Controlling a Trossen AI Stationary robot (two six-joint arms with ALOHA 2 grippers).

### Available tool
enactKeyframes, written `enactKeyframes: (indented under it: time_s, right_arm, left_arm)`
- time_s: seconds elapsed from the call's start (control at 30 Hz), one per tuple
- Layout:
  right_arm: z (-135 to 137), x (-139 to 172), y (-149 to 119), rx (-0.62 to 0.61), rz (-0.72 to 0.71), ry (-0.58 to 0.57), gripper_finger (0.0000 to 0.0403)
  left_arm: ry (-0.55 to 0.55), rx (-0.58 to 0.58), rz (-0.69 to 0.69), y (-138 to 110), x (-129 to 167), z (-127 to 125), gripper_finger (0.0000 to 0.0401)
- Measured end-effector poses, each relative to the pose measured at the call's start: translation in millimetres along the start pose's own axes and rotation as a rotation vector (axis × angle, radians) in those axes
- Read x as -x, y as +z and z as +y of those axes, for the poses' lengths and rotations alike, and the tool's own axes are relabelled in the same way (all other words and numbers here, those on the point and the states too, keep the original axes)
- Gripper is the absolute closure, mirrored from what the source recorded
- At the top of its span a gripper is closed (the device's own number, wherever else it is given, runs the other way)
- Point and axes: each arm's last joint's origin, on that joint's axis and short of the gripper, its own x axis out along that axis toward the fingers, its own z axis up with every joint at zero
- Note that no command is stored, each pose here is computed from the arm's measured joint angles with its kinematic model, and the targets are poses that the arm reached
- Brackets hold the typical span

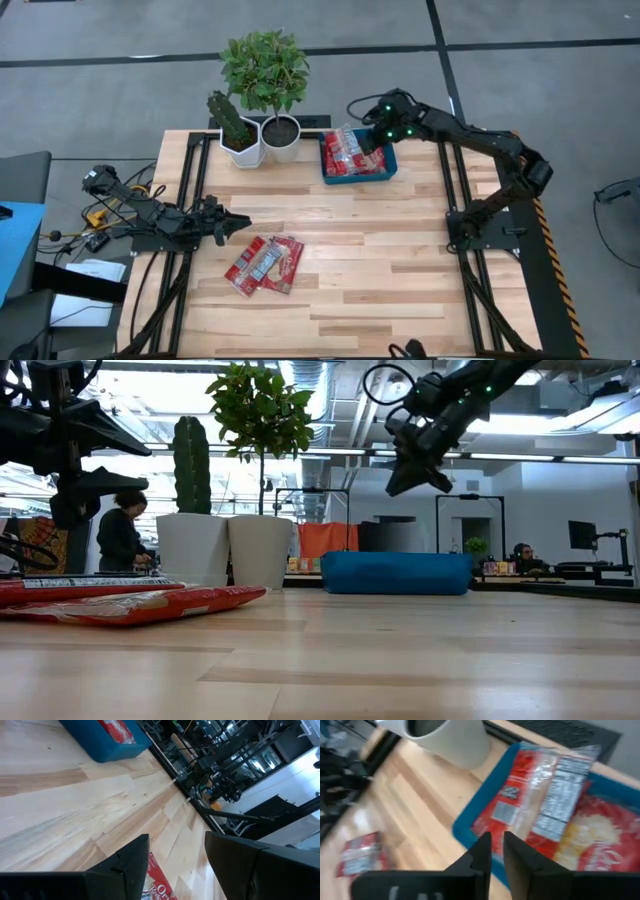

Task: Sort popcorn bags into baskets
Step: Adjust the red popcorn bag into the blue container

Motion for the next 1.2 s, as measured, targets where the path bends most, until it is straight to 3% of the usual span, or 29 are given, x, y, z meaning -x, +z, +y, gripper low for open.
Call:
enactKeyframes:
  time_s: [0.27, 0.4, 0.6, 0.93, 1.2]
  right_arm:
    - [-7.1, 0.8, -3.2, -0.002, 0.01, -0.135, 0.02]
    - [-10.7, 1.6, -2.0, -0.004, -0.015, -0.208, 0.0165]
    - [-11.8, -1.8, -3.6, -0.001, -0.013, -0.266, 0.0173]
    - [-20.0, -61.7, -21.8, -0.016, 0.172, -0.234, 0.0185]
    - [-29.6, -87.4, -30.6, -0.049, 0.238, -0.241, 0.019]
  left_arm:
    - [0.0, 0.002, 0.0, 0.1, 0.0, 0.0, 0.0218]
    - [0.0, 0.002, 0.0, 0.1, 0.0, 0.0, 0.0218]
    - [0.0, -0.009, 0.0, 0.1, 0.0, 0.0, 0.0218]
    - [0.0, -0.013, 0.0, 0.0, 0.0, 0.0, 0.0218]
    - [0.0, -0.012, 0.0, 0.0, 0.0, 0.0, 0.0218]
